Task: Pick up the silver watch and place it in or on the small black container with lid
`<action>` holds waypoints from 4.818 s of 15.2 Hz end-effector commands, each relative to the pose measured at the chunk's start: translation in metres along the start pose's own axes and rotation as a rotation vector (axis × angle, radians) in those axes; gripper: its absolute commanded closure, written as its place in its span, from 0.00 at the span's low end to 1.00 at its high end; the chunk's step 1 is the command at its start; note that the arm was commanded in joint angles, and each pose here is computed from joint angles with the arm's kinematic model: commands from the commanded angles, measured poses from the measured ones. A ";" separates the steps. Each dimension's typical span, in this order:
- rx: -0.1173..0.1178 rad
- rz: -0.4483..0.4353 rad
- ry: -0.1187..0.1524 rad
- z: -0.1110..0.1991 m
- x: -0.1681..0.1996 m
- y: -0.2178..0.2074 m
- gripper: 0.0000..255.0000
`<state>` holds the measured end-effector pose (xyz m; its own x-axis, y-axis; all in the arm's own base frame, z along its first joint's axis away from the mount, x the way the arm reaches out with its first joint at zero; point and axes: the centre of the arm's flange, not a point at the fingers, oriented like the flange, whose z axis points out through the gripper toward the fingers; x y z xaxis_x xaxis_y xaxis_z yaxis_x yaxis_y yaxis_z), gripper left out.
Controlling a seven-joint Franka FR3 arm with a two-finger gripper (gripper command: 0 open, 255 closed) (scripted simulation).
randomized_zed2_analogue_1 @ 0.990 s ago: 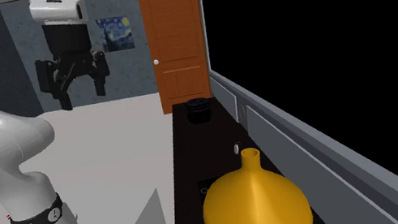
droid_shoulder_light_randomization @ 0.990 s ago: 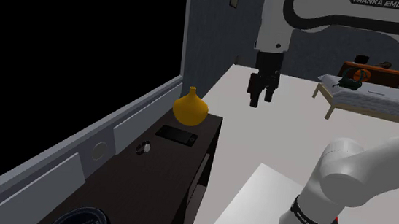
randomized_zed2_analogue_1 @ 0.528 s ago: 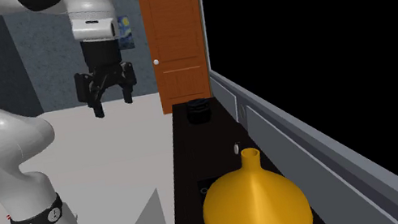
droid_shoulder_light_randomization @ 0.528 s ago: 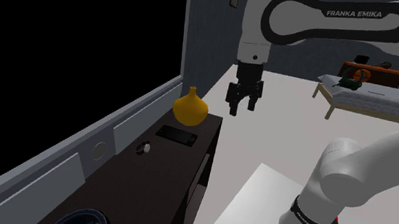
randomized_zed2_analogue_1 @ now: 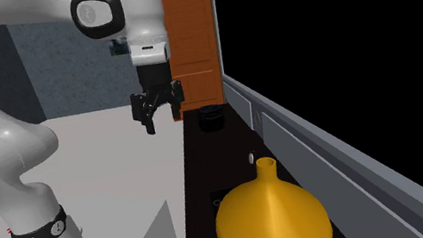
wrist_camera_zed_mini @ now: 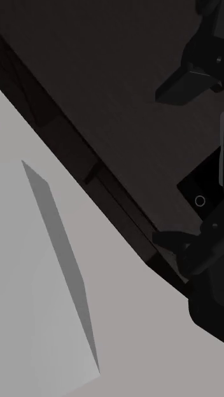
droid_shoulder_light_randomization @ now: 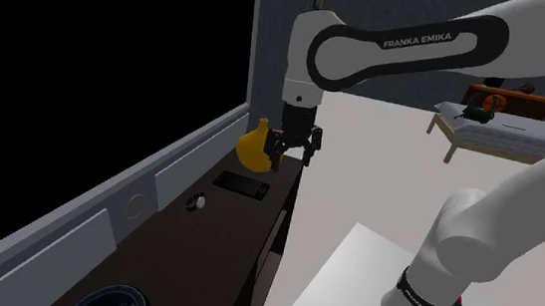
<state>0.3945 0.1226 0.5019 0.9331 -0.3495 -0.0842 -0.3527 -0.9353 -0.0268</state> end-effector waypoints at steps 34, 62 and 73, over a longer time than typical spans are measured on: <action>0.036 0.365 0.102 0.153 0.164 -0.159 0.00; 0.089 0.966 -0.067 0.166 0.162 -0.180 0.00; 0.089 0.966 -0.065 0.159 0.164 -0.171 1.00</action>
<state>0.5927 0.2358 0.3423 0.2419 -0.9570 -0.1601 -0.9674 -0.2507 0.0370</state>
